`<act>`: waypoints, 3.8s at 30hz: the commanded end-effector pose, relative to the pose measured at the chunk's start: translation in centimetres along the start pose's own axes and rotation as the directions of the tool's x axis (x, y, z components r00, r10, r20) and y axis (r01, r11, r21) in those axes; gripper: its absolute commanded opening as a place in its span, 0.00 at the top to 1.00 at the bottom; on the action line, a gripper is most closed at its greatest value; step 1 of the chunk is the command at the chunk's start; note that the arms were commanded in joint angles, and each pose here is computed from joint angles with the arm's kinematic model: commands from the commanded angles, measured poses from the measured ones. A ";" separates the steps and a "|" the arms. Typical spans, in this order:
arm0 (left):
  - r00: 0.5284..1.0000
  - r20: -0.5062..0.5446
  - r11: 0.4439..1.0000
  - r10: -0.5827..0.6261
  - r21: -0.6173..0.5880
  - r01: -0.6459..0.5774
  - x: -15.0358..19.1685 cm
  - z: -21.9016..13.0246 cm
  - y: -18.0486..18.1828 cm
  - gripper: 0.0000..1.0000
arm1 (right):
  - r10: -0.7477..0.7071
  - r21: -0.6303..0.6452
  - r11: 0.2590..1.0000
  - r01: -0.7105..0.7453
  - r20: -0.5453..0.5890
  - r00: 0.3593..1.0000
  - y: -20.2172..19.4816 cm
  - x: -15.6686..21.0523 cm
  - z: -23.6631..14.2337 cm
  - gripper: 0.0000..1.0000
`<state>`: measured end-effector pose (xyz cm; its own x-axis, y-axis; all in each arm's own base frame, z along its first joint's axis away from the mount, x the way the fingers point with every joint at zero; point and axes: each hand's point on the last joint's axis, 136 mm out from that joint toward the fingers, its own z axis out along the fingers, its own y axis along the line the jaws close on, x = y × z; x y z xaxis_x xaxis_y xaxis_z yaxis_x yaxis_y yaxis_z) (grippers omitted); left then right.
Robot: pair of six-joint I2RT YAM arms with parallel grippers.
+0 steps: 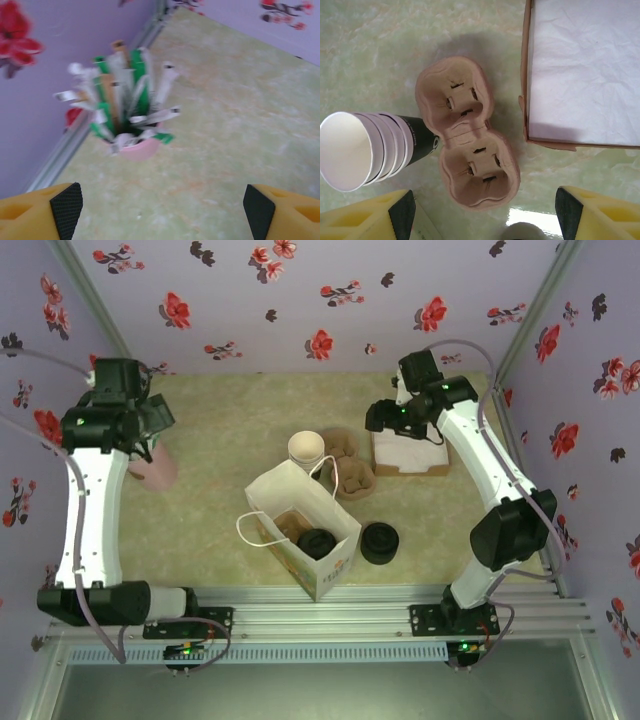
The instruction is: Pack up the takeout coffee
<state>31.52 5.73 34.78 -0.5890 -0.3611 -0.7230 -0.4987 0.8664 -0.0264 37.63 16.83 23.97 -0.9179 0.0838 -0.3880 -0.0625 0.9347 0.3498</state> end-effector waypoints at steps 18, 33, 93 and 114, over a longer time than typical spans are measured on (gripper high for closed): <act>0.968 -0.235 0.983 0.089 0.179 -0.047 -1.4 3.6 -2.0 0.39 | -0.047 -0.026 0.999 0.047 0.010 0.999 0.4 0.3 3.7 0.25; 0.948 -0.291 0.992 0.127 0.039 -0.120 -2.1 8.7 -1.0 0.65 | -0.071 -0.105 0.992 0.068 -0.020 0.997 0.8 1.4 6.2 0.25; 0.927 -0.366 0.986 0.087 -0.102 -0.132 -2.4 14.6 1.4 0.99 | -0.065 -0.112 0.992 0.060 -0.047 0.997 0.3 1.7 7.6 0.26; 0.992 -0.053 0.992 0.112 -0.044 -0.114 -7.3 0.9 -0.2 1.00 | -0.054 -0.089 0.995 0.052 -0.018 0.998 0.3 1.2 6.1 0.26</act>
<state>38.69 9.05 36.64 -0.7166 -0.2855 -0.6364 -0.4468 0.8885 0.1046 39.03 19.80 16.87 -0.9323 0.0235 -0.3611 -0.1373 0.9003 0.4130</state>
